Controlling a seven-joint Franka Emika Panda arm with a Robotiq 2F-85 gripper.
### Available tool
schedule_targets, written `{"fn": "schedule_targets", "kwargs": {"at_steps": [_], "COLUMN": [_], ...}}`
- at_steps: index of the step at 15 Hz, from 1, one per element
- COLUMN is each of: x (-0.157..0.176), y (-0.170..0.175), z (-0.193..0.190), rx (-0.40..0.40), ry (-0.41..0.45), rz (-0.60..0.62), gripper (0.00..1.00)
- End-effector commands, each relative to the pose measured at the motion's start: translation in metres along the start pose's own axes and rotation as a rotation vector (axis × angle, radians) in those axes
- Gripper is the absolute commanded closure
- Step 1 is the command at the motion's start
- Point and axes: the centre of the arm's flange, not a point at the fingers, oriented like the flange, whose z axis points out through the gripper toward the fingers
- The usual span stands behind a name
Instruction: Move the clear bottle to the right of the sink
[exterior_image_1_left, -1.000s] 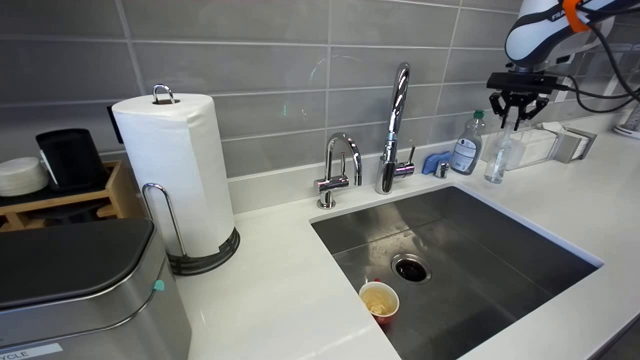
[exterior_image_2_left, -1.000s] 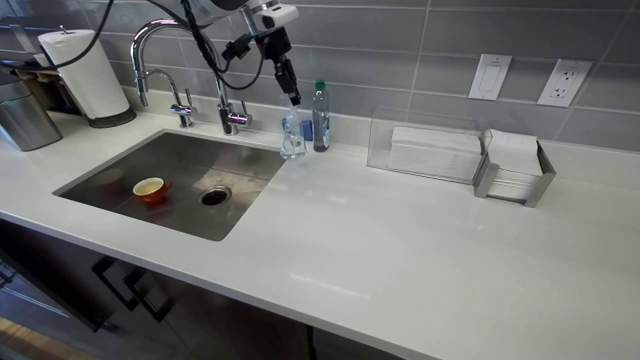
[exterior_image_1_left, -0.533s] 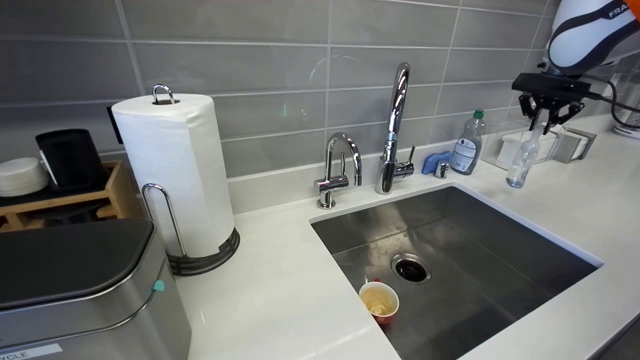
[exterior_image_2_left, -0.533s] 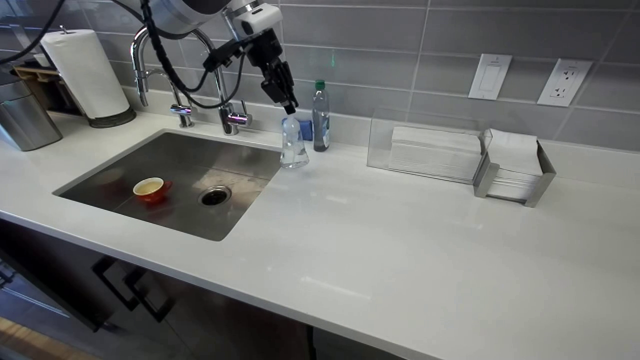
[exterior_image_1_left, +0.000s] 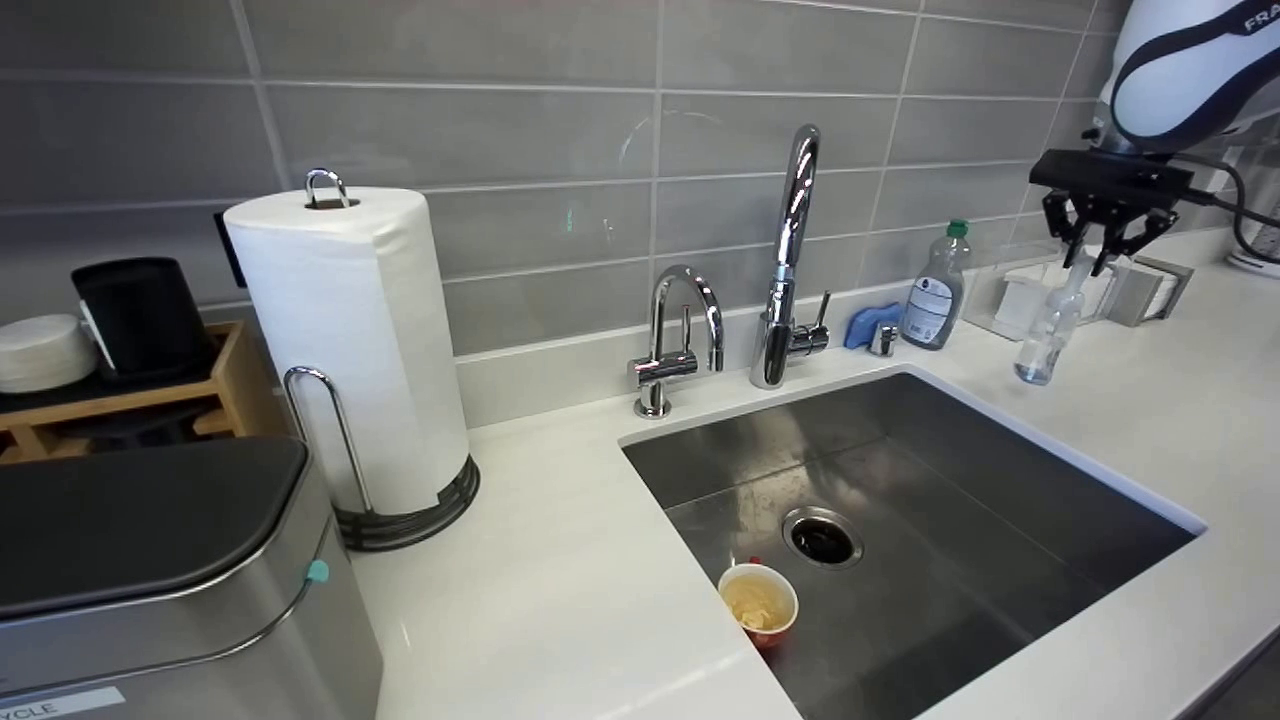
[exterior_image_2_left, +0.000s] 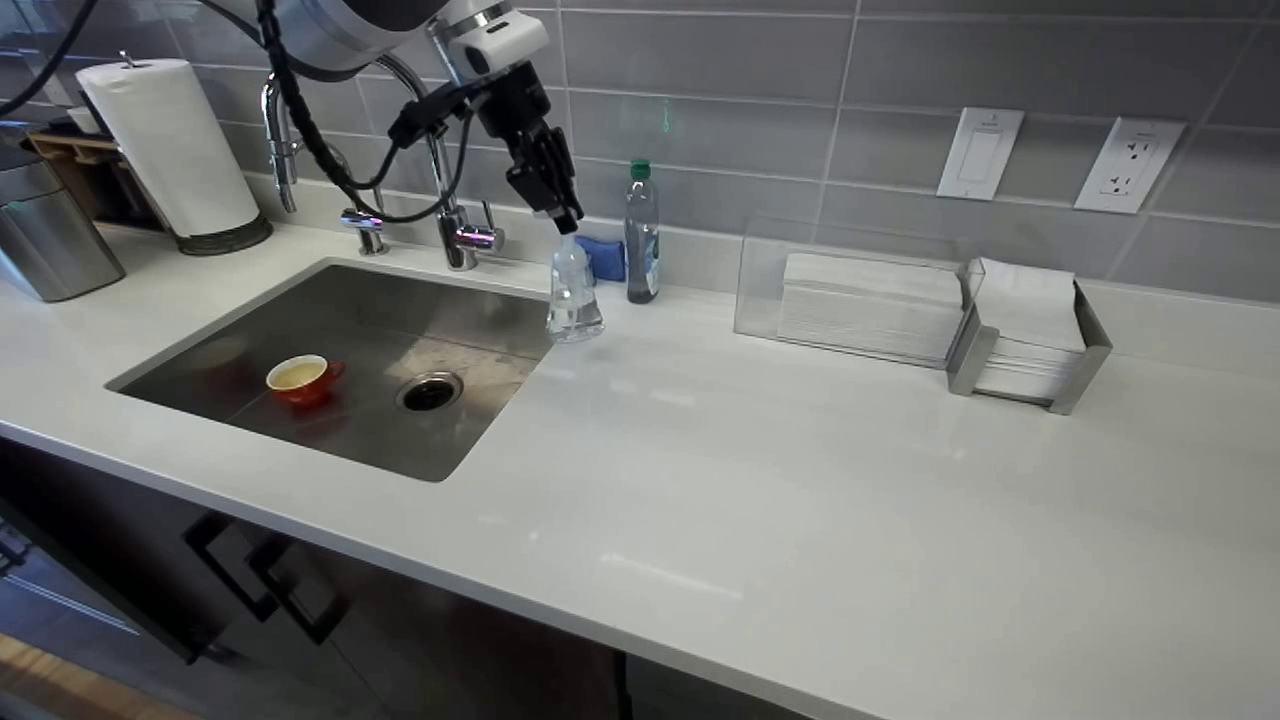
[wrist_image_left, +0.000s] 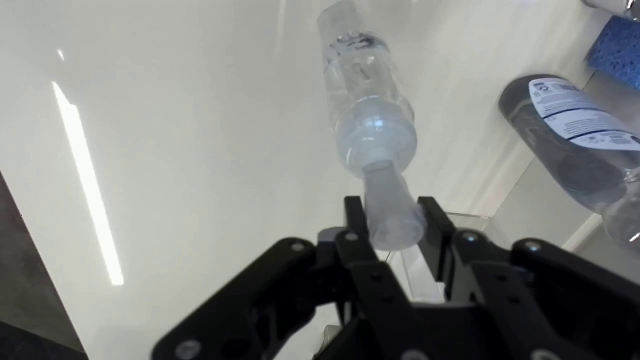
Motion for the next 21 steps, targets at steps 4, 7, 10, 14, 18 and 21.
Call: {"fn": "schedule_targets", "kwargs": {"at_steps": [4,7,10,14,18,21], "x": [-0.031,-0.041,-0.046,-0.052,-0.056,-0.057], "y": [-0.006,-0.008,-0.01,-0.012,-0.014,-0.014], "z": [0.008,0.011,0.017,0.024,0.031,0.033], "rx": [-0.026,-0.033,-0.043,-0.052,-0.06,-0.064], "ry": [0.061,0.066,0.072,0.079,0.081,0.075], "rz": [0.038,0.061,0.077,0.093,0.103,0.106], "gripper": [0.92,0.92,0.92,0.92,0.92,0.43]}}
